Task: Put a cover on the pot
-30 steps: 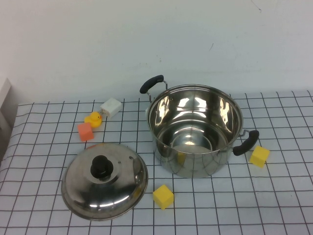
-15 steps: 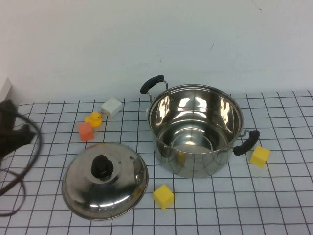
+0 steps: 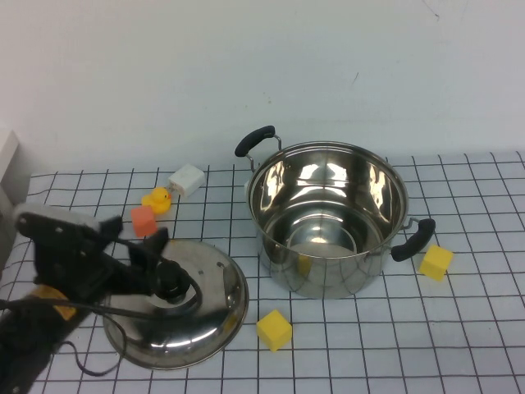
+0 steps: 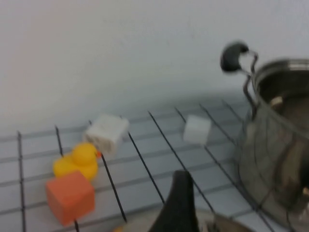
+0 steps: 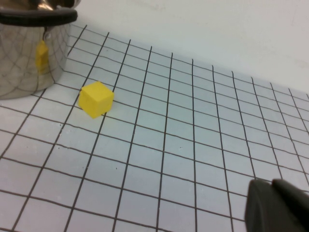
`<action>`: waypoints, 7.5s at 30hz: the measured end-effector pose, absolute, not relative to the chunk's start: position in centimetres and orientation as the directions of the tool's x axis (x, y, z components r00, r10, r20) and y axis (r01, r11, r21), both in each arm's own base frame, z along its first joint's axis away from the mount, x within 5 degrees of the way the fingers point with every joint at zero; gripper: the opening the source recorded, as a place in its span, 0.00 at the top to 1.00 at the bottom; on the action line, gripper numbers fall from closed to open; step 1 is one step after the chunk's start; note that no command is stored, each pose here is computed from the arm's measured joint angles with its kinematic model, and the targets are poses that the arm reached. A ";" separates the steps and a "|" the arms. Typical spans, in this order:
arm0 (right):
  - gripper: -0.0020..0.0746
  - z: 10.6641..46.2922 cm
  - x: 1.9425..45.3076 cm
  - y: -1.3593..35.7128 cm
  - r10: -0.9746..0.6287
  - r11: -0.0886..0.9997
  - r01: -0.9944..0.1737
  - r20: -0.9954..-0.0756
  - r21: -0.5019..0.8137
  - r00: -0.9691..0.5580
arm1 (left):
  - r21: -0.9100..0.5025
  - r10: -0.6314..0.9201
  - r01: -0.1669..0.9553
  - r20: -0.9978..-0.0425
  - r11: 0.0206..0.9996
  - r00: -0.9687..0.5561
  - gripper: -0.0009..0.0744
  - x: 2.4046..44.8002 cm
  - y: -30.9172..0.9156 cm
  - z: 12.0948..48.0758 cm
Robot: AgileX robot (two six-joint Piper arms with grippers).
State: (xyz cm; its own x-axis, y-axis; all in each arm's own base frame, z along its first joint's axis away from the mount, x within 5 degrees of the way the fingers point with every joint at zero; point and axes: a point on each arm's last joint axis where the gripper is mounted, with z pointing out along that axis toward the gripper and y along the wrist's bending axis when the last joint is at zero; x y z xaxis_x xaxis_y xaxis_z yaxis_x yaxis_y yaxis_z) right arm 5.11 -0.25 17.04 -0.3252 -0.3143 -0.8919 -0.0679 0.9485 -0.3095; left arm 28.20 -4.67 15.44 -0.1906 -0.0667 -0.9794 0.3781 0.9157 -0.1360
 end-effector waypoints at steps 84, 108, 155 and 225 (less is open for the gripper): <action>0.96 17.0 5.1 -0.3 -0.313 0.949 -0.067 -0.892 -0.308 -0.325 | -0.087 0.147 0.617 -0.936 0.782 -0.319 0.55 41.0 -27.2 21.3; 0.96 17.0 5.1 -0.3 -0.313 0.949 -0.067 -0.892 -0.308 -0.325 | -0.175 0.088 0.545 -0.902 0.820 -0.422 0.55 41.0 -27.1 20.7; 0.96 17.0 5.1 -0.3 -0.313 0.949 -0.067 -0.892 -0.308 -0.325 | -0.078 -0.039 0.151 -0.968 0.985 -0.249 0.99 24.1 -11.4 45.9; 0.96 17.0 5.1 -0.3 -0.313 0.949 -0.067 -0.892 -0.308 -0.325 | -0.364 -0.364 -0.033 -0.916 0.931 -0.169 0.99 5.5 -0.2 18.4</action>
State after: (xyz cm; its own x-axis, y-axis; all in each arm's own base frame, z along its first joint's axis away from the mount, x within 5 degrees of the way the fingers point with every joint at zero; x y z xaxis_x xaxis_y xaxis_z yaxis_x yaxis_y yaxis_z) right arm 5.11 -0.25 17.04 -0.3253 -0.3126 -0.8925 -0.0673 0.9490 -0.3079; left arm 5.53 -0.17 18.44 -0.1689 -0.3637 -0.9161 -0.0325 0.9310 -0.3636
